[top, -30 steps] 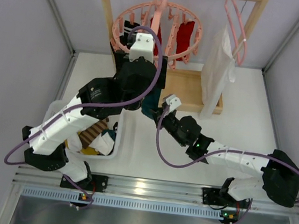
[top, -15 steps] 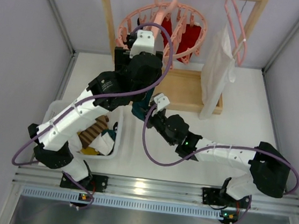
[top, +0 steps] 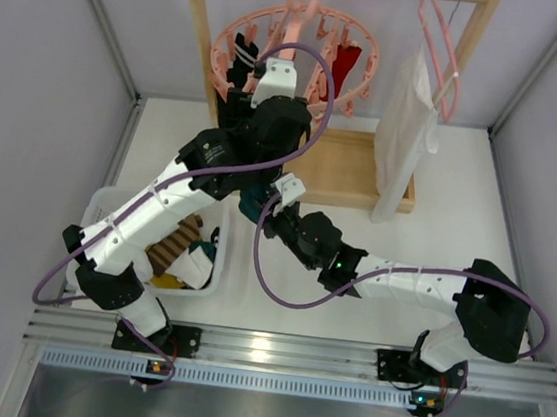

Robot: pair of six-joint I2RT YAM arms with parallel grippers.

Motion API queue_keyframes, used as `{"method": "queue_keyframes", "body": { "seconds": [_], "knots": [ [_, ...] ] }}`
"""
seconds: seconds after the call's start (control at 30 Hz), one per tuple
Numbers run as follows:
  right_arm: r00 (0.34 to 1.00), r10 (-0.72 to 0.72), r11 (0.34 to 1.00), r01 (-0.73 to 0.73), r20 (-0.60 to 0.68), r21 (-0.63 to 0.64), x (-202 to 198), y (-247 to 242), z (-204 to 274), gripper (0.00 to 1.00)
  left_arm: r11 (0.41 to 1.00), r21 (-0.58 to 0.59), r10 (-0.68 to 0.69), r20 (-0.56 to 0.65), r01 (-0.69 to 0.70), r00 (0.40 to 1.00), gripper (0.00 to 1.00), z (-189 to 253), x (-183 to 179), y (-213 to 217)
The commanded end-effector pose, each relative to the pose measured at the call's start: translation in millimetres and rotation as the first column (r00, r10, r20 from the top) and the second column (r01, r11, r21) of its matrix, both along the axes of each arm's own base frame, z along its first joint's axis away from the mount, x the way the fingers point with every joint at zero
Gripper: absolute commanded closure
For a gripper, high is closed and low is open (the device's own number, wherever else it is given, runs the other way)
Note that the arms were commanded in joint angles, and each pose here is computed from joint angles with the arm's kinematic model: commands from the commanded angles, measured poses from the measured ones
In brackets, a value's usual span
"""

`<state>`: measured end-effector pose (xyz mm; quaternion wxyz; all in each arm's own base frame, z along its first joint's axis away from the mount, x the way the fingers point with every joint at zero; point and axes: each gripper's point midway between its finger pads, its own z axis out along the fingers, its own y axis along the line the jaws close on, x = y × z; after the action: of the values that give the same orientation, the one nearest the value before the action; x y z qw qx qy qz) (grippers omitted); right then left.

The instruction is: Remove the socks clipped to the hanger

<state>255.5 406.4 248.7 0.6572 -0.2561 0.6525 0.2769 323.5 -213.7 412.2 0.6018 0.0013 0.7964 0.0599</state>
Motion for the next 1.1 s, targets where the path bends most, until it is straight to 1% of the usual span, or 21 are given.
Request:
{"method": "queue_keyframes", "body": {
  "seconds": [0.0, 0.27, 0.37, 0.4, 0.47, 0.6, 0.63, 0.67, 0.7, 0.73, 0.93, 1.07],
  "knots": [
    [0.998, 0.023, 0.999, -0.025, 0.06, 0.038, -9, 14, 30, 1.0, 1.0, -0.003, 0.01, -0.014, -0.01, 1.0, 0.18, -4, 12, 3],
    [0.998, 0.034, 0.999, -0.035, 0.061, 0.009, -10, 26, 26, 1.0, 1.0, -0.017, -0.026, -0.029, 0.026, 0.999, 0.2, -7, 15, -9],
    [0.997, 0.042, 0.999, -0.042, 0.065, 0.008, -12, 30, 26, 1.0, 1.0, -0.001, -0.011, -0.024, 0.011, 1.0, 0.23, -7, 19, -9],
    [0.997, 0.045, 0.999, -0.045, 0.065, 0.004, -13, 32, 25, 1.0, 1.0, -0.001, -0.007, -0.018, 0.007, 1.0, 0.27, -4, 18, -7],
    [0.997, 0.048, 0.999, -0.048, 0.065, 0.001, -15, 34, 24, 1.0, 1.0, 0.01, 0.009, -0.009, -0.008, 1.0, 0.3, -2, 19, -4],
    [0.997, 0.051, 0.999, -0.051, 0.063, -0.004, -16, 35, 21, 1.0, 0.999, 0.031, 0.027, 0.001, -0.027, 1.0, 0.39, 1, 21, 0],
    [0.997, 0.051, 0.999, -0.051, 0.063, -0.004, -16, 35, 21, 1.0, 0.999, 0.029, 0.027, 0.001, -0.027, 1.0, 0.43, 1, 21, -1],
    [0.997, 0.053, 0.999, -0.053, 0.064, -0.001, -17, 35, 21, 1.0, 0.999, 0.033, 0.032, -0.002, -0.032, 0.999, 0.46, -1, 23, 1],
    [0.996, 0.054, 0.999, -0.054, 0.065, 0.002, -18, 35, 22, 1.0, 0.999, 0.03, 0.026, -0.006, -0.026, 1.0, 0.5, -2, 24, 0],
    [0.996, 0.054, 0.999, -0.054, 0.066, 0.003, -19, 35, 22, 1.0, 0.999, 0.029, 0.022, -0.01, -0.022, 1.0, 0.58, -3, 24, -1],
    [0.996, 0.046, 0.999, -0.047, 0.072, 0.015, -21, 27, 21, 1.0, 1.0, 0.01, -0.002, -0.031, 0.002, 1.0, 0.8, -8, 29, -4],
    [0.998, 0.02, 1.0, -0.02, 0.053, 0.001, -24, 10, 3, 1.0, 1.0, 0.0, -0.001, -0.036, 0.001, 0.999, 0.82, -9, 31, -1]
  ]
}}
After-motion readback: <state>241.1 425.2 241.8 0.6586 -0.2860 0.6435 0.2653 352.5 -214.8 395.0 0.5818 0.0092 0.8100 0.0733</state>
